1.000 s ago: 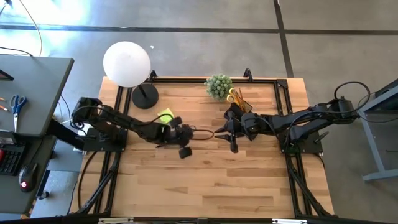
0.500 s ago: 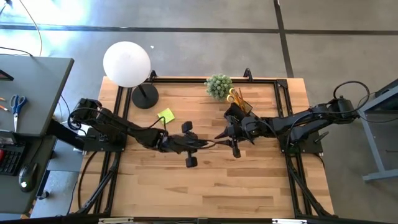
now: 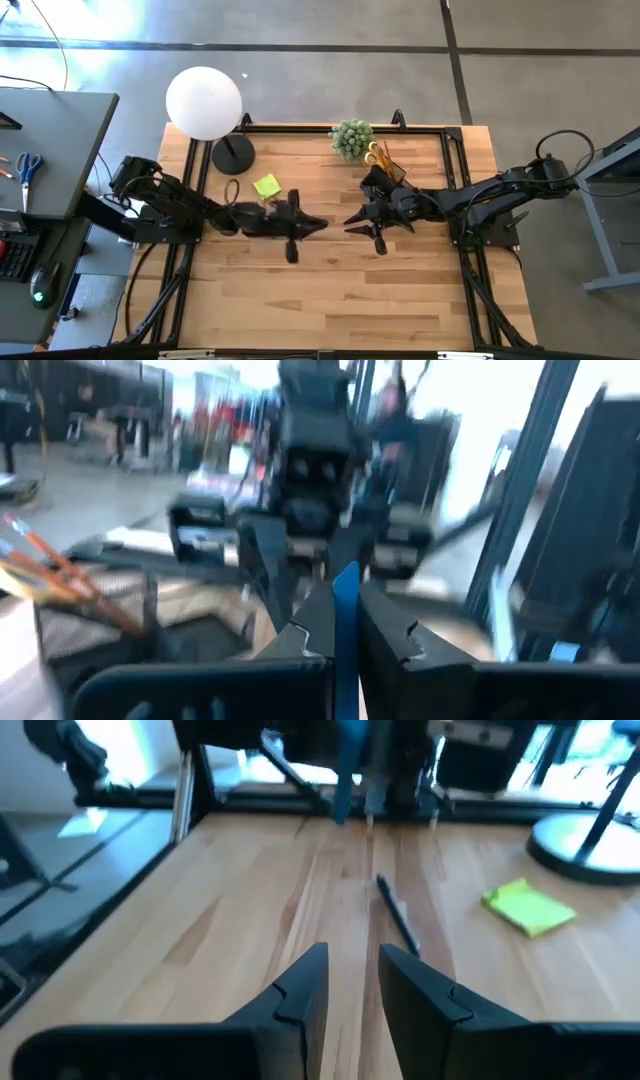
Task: Pick and place office supplies into organizer
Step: Put the blue eraser into the desk organizer, then put the black pen into the desk organizer
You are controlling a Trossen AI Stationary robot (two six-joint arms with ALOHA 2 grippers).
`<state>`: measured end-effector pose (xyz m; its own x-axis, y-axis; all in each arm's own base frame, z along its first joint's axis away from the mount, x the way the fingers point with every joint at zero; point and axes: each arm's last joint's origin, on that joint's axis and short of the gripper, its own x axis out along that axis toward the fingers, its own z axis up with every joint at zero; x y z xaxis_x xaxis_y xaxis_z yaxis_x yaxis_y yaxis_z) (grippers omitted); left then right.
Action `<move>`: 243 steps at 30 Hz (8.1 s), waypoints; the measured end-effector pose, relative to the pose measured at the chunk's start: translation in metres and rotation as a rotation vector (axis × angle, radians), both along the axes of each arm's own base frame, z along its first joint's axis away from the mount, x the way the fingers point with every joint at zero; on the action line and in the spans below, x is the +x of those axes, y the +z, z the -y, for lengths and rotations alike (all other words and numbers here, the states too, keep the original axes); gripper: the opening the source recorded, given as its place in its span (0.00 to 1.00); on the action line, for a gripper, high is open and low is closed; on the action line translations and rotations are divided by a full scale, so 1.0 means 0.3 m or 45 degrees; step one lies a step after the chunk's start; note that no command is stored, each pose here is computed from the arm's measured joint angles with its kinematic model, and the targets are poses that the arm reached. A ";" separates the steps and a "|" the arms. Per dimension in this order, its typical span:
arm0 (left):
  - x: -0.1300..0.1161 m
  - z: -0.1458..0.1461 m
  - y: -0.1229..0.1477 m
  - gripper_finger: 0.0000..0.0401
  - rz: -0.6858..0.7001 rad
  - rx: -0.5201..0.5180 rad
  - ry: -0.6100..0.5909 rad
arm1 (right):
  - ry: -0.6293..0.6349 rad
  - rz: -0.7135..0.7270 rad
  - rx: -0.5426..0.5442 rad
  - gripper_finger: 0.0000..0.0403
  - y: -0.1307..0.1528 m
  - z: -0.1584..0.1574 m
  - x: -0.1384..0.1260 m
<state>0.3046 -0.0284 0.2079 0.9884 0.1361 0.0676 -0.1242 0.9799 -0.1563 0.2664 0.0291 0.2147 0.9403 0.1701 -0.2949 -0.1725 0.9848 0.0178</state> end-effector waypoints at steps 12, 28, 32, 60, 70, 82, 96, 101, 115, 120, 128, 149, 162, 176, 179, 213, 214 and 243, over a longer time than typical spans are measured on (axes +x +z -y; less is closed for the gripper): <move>-0.033 -0.020 -0.007 0.01 0.138 -0.014 0.000 | -0.073 0.184 0.115 0.22 -0.028 -0.003 0.071; -0.029 -0.022 -0.022 0.01 0.090 -0.005 0.025 | -0.083 0.452 0.214 0.22 -0.076 0.001 0.139; -0.029 -0.022 -0.023 0.01 0.085 0.011 0.029 | -0.070 0.420 0.209 0.22 -0.071 -0.004 0.154; 0.047 -0.012 -0.058 0.02 0.016 0.039 -0.004 | -0.022 0.313 0.066 0.03 -0.059 -0.027 0.193; 0.041 -0.022 -0.075 0.33 -0.081 -0.025 0.140 | -0.180 0.188 -0.045 0.02 -0.093 -0.021 0.189; -0.034 -0.041 0.005 0.59 -0.274 0.015 0.293 | -0.716 -0.356 -0.280 0.02 -0.040 0.085 0.013; -0.046 -0.042 0.017 0.52 -0.290 0.015 0.293 | -1.031 -0.702 -0.203 0.04 -0.022 0.268 -0.145; -0.046 -0.042 0.015 0.48 -0.299 0.019 0.292 | -1.062 -0.717 -0.189 0.05 -0.023 0.293 -0.152; -0.046 -0.042 0.014 0.46 -0.303 0.019 0.289 | -1.037 -0.729 -0.167 0.08 -0.026 0.291 -0.153; -0.046 -0.042 0.014 0.46 -0.305 0.019 0.289 | -1.056 -0.728 -0.178 0.14 -0.026 0.292 -0.154; -0.046 -0.042 0.014 0.46 -0.305 0.018 0.289 | -1.071 -0.747 -0.158 0.30 -0.030 0.290 -0.159; -0.088 -0.040 0.017 0.46 -0.873 -0.048 0.247 | -0.575 -0.423 -0.047 0.32 0.012 0.159 -0.051; -0.174 -0.045 -0.071 0.46 -1.356 -0.141 0.333 | -0.444 -0.436 -0.106 0.29 -0.087 0.102 0.038; -0.206 -0.049 -0.206 0.46 -1.578 -0.116 0.384 | -0.435 -0.442 -0.113 0.29 -0.106 0.102 0.051; -0.204 -0.049 -0.227 0.46 -1.620 -0.105 0.392 | -0.435 -0.442 -0.113 0.29 -0.106 0.102 0.051; -0.164 -0.076 -0.288 0.14 -1.650 -0.162 0.315 | -0.428 -0.433 -0.119 0.29 -0.103 0.102 0.052; -0.163 -0.076 -0.288 0.09 -1.646 -0.164 0.312 | -0.428 -0.433 -0.119 0.29 -0.103 0.102 0.052; -0.030 0.094 -0.010 0.01 -1.458 0.436 0.194 | -0.317 -0.255 0.028 0.29 -0.116 0.089 0.115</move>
